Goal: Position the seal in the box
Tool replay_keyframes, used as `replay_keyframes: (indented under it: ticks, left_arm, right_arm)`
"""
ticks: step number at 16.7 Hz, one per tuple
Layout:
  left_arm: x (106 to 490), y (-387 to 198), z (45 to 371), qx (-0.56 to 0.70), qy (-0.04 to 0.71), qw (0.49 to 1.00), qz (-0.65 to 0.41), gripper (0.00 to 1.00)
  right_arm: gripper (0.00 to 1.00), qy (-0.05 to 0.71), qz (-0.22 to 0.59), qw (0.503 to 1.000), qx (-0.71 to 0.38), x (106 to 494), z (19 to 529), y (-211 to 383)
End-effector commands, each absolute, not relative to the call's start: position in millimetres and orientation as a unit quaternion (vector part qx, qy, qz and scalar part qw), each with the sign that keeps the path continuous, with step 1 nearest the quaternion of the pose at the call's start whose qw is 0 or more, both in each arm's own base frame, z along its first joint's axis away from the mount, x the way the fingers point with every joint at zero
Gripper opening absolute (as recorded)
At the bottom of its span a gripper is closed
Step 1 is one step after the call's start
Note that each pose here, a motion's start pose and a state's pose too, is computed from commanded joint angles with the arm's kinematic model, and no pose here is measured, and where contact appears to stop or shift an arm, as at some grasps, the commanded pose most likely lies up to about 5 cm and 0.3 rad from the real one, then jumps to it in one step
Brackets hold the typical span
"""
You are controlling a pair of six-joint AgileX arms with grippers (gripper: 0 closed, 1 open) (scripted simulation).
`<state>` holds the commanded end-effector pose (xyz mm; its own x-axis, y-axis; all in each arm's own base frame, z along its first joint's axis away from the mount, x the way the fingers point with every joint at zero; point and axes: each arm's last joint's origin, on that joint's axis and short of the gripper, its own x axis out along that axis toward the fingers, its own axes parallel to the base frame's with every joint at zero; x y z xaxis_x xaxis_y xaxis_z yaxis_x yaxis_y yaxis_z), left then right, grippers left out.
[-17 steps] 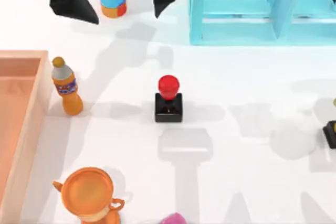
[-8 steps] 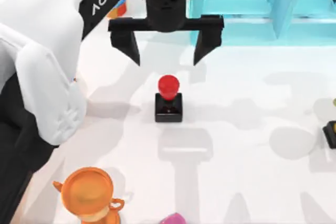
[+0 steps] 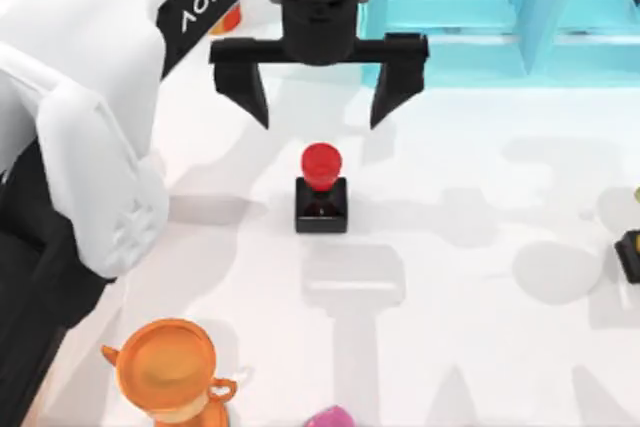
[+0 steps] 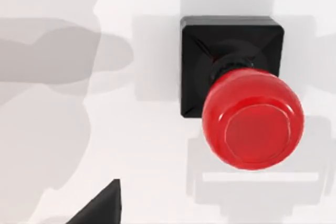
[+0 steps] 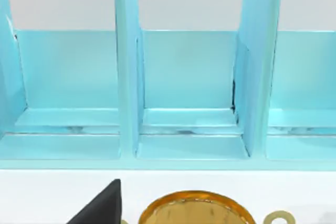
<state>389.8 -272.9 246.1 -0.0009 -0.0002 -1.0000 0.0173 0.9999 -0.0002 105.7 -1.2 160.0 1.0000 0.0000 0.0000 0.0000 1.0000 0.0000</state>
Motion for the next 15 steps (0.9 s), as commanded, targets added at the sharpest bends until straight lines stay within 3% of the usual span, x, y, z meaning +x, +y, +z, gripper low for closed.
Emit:
replay_keyframes:
  ticks: [12,15]
  left_arm:
    - [389.6,-275.0,158.3,0.007,0.708,0.707,-0.007,1.00]
    - [387.7,-274.2,149.1,0.007,0.707,0.707,-0.007,1.00]
  right_arm:
    - [1.00,0.000,0.000,1.000,0.000,105.7,160.0,-1.2]
    - [1.00,0.000,0.000,1.000,0.000,105.7,160.0,-1.2]
